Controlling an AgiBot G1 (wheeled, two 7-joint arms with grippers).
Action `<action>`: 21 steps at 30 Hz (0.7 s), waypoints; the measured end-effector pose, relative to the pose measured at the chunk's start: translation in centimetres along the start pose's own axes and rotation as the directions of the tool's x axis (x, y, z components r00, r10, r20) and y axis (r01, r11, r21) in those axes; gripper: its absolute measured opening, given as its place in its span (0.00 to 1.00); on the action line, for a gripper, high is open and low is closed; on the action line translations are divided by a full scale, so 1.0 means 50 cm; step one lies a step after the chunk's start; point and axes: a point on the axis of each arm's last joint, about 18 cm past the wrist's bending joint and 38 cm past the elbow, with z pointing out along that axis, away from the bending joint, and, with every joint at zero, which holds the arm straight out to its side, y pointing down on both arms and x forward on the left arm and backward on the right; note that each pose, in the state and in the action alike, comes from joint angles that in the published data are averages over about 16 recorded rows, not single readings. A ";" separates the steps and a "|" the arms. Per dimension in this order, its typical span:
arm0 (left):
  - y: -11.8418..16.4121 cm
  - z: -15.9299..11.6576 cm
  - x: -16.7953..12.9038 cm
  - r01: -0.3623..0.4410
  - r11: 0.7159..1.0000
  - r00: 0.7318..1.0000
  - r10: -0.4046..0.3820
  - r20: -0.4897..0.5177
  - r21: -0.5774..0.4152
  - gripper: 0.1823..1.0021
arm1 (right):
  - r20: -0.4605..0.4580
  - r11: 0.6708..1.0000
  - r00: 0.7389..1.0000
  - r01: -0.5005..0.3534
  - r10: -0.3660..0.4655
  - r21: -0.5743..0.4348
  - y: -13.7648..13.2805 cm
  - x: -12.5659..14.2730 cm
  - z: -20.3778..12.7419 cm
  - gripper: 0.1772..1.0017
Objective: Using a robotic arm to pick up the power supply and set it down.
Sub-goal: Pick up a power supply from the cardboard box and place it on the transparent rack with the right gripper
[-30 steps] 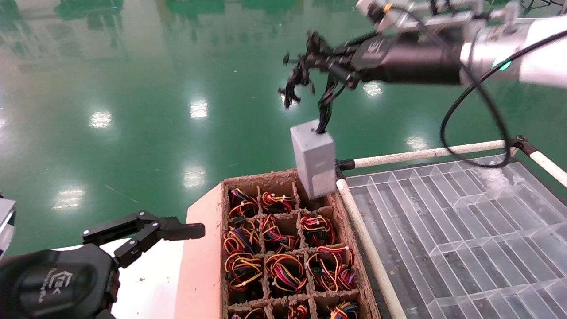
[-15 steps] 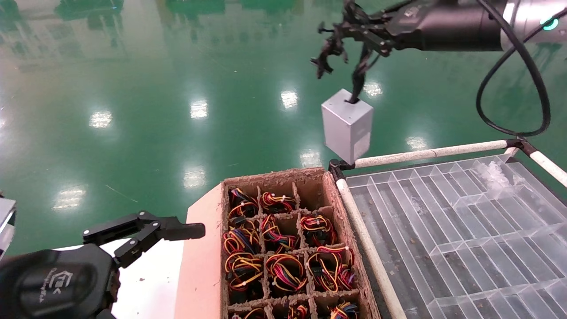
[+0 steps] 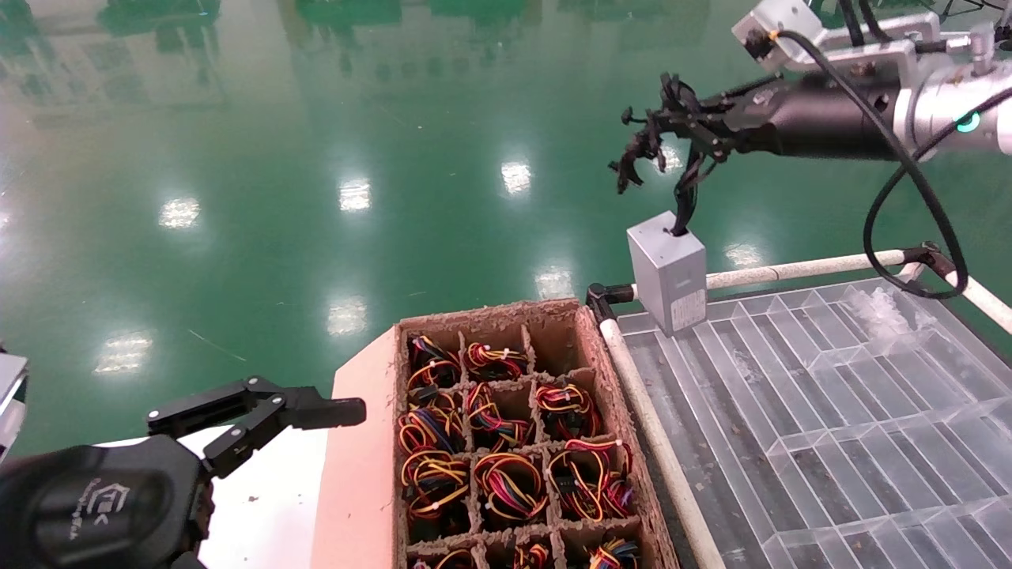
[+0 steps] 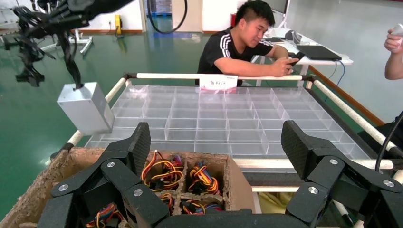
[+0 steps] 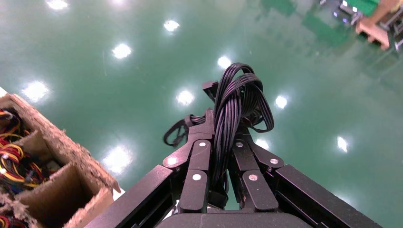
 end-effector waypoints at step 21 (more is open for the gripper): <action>0.000 0.000 0.000 0.000 1.000 1.000 0.000 0.000 0.000 1.00 | 0.000 0.993 0.996 -0.093 0.093 -0.070 0.098 -0.054 0.069 0.03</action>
